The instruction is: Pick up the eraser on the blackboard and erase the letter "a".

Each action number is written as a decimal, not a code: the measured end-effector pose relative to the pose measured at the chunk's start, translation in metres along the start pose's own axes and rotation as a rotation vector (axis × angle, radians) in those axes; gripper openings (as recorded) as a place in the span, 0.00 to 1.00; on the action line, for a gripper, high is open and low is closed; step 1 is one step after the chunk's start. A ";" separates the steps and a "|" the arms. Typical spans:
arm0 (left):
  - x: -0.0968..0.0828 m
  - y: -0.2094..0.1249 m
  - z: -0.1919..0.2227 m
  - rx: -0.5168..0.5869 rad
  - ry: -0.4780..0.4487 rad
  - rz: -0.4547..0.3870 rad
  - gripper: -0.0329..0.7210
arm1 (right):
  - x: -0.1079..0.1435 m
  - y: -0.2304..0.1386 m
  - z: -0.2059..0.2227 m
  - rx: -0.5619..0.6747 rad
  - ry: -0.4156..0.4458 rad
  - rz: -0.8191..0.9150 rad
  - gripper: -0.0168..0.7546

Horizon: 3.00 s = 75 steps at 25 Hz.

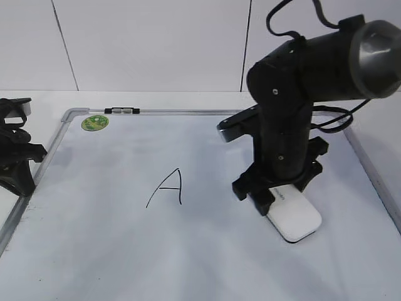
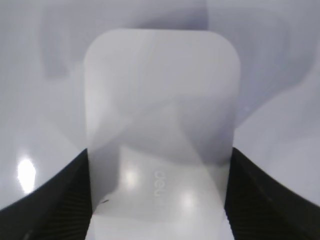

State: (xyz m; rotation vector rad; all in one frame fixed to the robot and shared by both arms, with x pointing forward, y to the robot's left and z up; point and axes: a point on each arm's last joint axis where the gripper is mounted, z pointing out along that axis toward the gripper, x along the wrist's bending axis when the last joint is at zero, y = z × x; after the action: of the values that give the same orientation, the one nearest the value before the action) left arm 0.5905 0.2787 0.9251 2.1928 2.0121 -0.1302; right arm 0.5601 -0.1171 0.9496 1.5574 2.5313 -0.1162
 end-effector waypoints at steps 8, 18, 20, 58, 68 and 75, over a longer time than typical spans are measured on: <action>0.000 0.000 0.000 0.000 0.000 0.000 0.13 | -0.036 -0.001 0.004 0.019 -0.020 0.087 0.75; 0.000 0.000 0.000 0.001 -0.002 -0.001 0.13 | -0.051 -0.029 -0.058 -0.035 -0.015 0.138 0.75; 0.000 0.000 0.000 0.001 -0.002 -0.001 0.13 | -0.057 -0.035 -0.069 -0.049 -0.012 0.160 0.75; -0.001 0.000 0.000 0.001 -0.010 -0.007 0.14 | -0.144 -0.042 0.001 -0.007 0.017 0.455 0.75; -0.001 0.000 0.000 -0.001 -0.010 -0.007 0.14 | -0.144 -0.042 0.001 -0.010 0.016 0.454 0.75; -0.001 0.000 0.000 -0.001 -0.010 -0.007 0.14 | -0.144 -0.042 0.001 -0.012 0.016 0.454 0.75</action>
State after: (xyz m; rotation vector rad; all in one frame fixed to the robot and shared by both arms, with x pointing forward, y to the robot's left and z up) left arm 0.5907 0.2779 0.9257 2.1806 2.0147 -0.1405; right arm 0.5868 -0.2630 0.9745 2.0827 2.1144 -0.0299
